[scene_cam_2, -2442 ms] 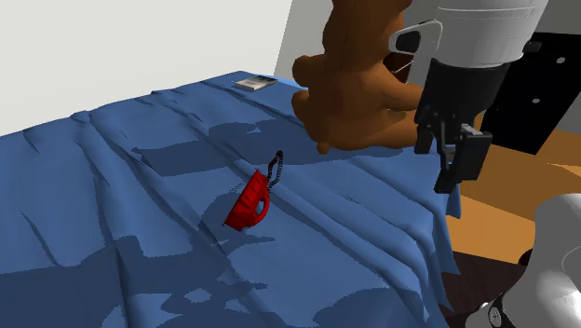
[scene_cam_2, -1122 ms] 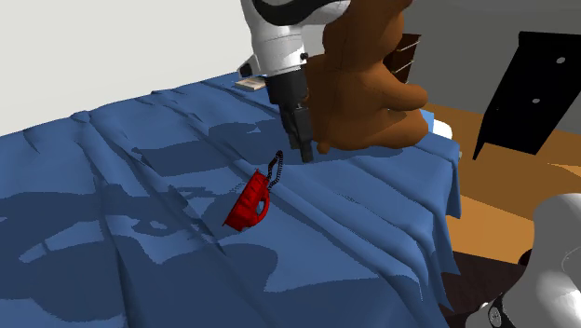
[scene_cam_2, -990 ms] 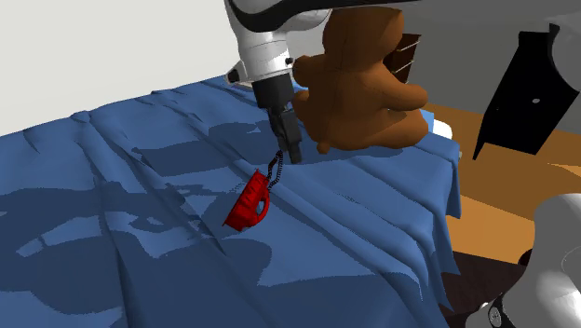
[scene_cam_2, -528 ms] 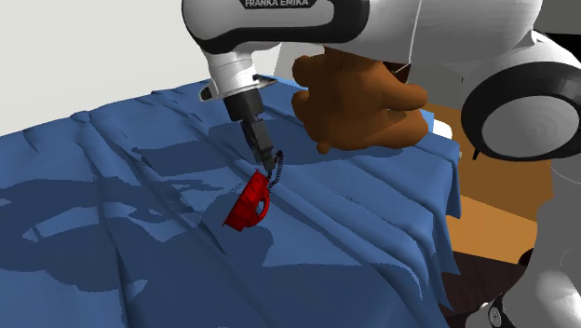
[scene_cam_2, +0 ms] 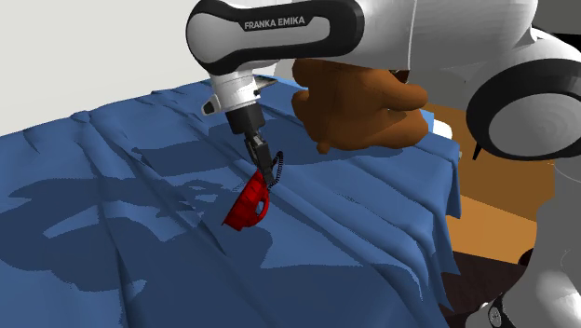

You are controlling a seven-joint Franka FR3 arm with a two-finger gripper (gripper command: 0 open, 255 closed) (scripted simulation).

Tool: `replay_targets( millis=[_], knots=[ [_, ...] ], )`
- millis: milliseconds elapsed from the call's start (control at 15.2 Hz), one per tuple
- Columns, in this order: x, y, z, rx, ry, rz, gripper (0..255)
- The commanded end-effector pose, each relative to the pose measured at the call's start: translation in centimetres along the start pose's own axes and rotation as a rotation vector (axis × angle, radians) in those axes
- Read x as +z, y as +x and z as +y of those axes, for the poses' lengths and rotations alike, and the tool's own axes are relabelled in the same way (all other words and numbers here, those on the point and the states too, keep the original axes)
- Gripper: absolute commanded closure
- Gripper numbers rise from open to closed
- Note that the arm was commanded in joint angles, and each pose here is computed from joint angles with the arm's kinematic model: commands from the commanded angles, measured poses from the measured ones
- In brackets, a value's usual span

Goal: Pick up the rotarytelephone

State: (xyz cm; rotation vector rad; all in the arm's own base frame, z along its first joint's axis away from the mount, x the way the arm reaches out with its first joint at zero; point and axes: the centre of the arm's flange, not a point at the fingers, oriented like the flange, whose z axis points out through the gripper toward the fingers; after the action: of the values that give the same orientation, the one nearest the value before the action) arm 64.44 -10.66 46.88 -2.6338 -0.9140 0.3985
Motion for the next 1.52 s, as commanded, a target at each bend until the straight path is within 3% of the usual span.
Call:
replay_targets(
  millis=[0,462,1452],
  knots=[
    [0.1,0.0,0.0,0.000,0.000,0.000,255],
    [-0.1,0.0,0.1,0.000,0.000,0.000,255],
    [-7.3,-1.2,-3.0,0.000,0.000,0.000,255]
  ],
)
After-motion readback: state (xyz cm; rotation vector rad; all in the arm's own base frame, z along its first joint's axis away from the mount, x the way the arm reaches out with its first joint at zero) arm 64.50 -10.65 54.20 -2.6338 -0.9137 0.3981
